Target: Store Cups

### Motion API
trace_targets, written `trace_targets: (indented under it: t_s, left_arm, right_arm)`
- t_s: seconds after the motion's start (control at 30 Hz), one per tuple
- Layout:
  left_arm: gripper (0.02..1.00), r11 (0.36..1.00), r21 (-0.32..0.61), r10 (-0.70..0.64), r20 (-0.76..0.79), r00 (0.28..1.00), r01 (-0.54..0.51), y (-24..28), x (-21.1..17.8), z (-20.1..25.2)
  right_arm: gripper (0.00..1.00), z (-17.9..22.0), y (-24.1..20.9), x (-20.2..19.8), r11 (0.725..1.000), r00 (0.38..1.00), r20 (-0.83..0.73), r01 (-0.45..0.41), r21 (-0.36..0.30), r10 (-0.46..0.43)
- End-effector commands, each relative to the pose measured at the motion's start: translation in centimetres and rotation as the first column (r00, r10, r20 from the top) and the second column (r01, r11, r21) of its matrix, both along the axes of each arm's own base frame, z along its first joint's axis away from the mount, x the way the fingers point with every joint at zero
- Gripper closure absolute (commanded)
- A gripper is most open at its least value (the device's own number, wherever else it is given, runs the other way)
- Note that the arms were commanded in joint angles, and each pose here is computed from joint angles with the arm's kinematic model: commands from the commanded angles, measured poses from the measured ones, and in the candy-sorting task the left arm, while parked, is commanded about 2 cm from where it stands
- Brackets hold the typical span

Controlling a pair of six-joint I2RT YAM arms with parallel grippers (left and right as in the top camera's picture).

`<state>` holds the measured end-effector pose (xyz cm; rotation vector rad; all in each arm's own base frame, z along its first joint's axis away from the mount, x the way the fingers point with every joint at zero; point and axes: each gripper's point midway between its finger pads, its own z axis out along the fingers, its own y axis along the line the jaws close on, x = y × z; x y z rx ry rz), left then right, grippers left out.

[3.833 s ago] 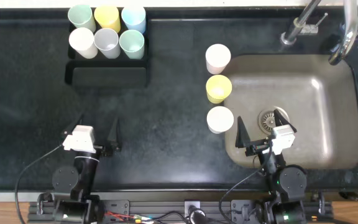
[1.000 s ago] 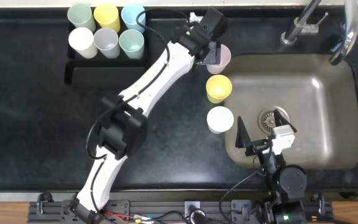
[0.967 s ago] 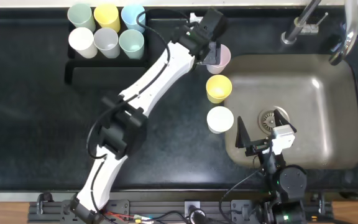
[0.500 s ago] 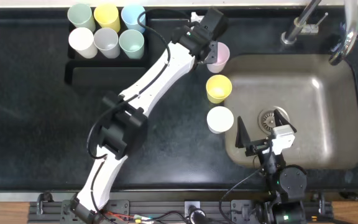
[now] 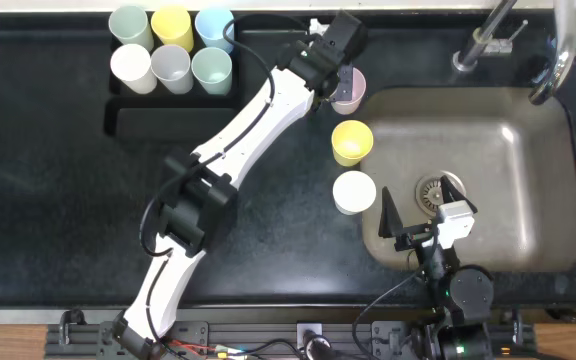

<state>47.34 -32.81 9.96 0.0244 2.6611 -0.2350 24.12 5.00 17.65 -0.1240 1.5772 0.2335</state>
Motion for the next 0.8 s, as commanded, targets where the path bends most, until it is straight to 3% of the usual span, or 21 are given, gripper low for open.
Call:
trace_targets:
  t_s: [0.03,0.33,0.47,0.63,0.8]
  left_arm:
    - [0.985,0.999,0.031,-0.037,0.073,0.997,0.035,0.4,-0.6,4.3]
    - [0.985,0.997,-0.003,0.075,0.302,0.950,-0.078,6.6,-3.8,19.1]
    - [0.982,0.960,-0.029,0.268,0.370,0.890,-0.277,13.1,-7.2,23.6]
    - [0.985,0.845,-0.107,0.530,0.302,0.792,-0.525,22.7,-11.9,23.3]
    - [0.985,0.724,-0.099,0.683,0.236,0.691,-0.682,31.0,-14.7,20.6]
  right_arm:
    - [0.003,-0.4,0.1,0.0,1.000,1.000,-0.001,-0.006,0.000,0.006]
    - [0.005,-0.4,0.1,0.0,1.000,1.000,-0.001,-0.006,-0.001,0.006]
    - [0.005,-0.4,0.1,0.0,1.000,1.000,-0.001,-0.006,0.000,0.006]
    - [0.003,-0.4,0.1,0.0,1.000,1.000,-0.001,-0.006,0.000,0.006]
    - [0.003,-0.4,0.1,0.0,1.000,1.000,-0.001,-0.006,0.000,0.006]
